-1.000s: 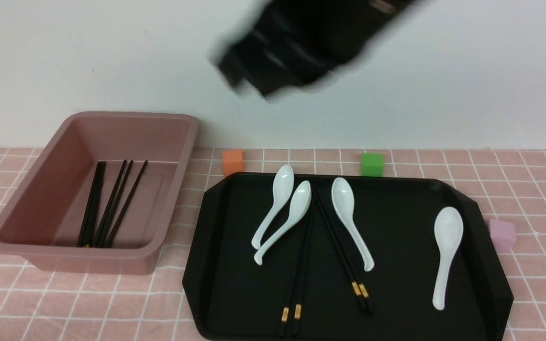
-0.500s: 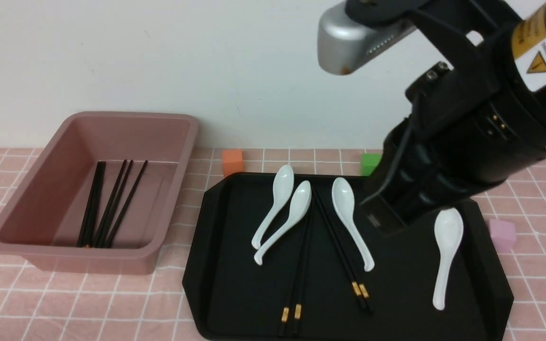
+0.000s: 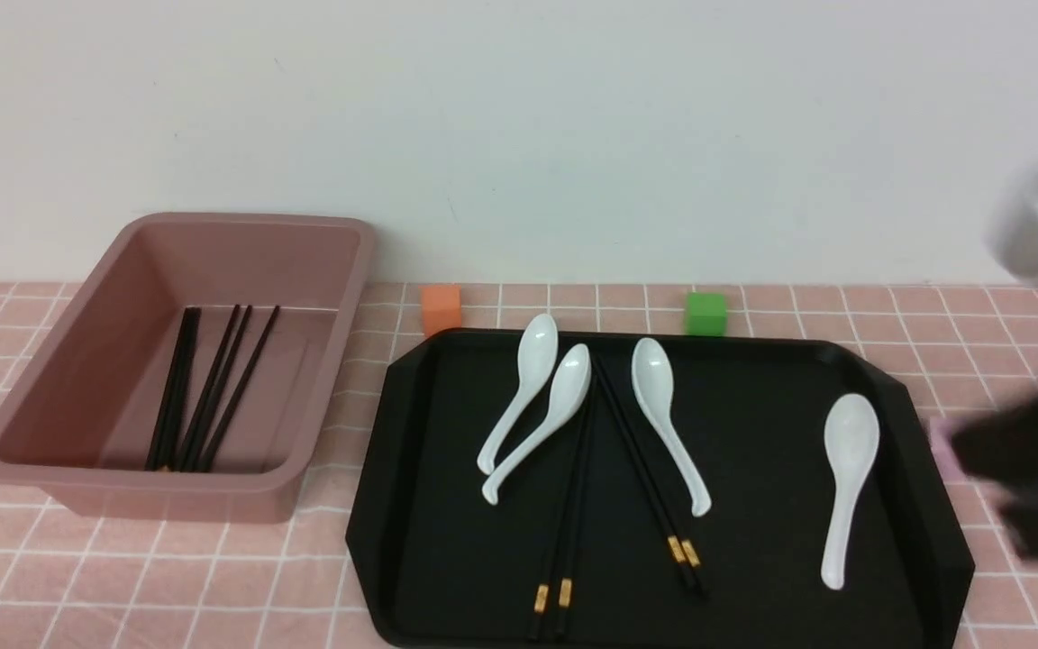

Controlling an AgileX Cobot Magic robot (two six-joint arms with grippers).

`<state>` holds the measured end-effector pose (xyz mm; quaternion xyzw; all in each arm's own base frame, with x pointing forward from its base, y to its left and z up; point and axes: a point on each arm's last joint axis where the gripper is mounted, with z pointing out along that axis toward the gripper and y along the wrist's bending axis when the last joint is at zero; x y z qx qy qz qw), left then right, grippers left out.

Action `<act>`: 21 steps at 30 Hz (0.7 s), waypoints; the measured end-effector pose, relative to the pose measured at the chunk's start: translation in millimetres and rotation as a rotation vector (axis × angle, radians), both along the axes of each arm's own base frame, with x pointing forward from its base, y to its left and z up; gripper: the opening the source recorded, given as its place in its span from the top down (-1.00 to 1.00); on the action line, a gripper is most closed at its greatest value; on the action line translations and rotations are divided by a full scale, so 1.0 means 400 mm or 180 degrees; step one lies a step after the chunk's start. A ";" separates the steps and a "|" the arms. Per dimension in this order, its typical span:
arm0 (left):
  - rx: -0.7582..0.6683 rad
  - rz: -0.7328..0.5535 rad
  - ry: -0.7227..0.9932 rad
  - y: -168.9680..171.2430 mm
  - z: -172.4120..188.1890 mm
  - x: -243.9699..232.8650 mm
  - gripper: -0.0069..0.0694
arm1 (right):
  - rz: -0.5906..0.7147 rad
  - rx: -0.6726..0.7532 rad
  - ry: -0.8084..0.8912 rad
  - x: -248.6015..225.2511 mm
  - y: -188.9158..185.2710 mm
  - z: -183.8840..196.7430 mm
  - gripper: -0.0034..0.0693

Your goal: On pink tablecloth take chopsticks from black tray and put them in box.

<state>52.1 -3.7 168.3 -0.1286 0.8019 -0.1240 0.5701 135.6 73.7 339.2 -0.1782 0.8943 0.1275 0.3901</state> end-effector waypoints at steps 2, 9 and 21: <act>0.0000 0.0000 0.0000 0.000 0.000 0.000 0.19 | -0.0252 0.0136 -0.0178 -0.038 -0.047 -0.071 0.93; 0.0000 0.0000 0.0000 0.000 0.000 0.000 0.19 | -0.1004 0.0386 -0.0972 -0.155 -0.147 -0.291 0.93; 0.0000 0.0000 0.0000 0.000 0.000 0.000 0.19 | -0.1333 0.0350 -0.1324 -0.208 -0.174 -0.413 0.92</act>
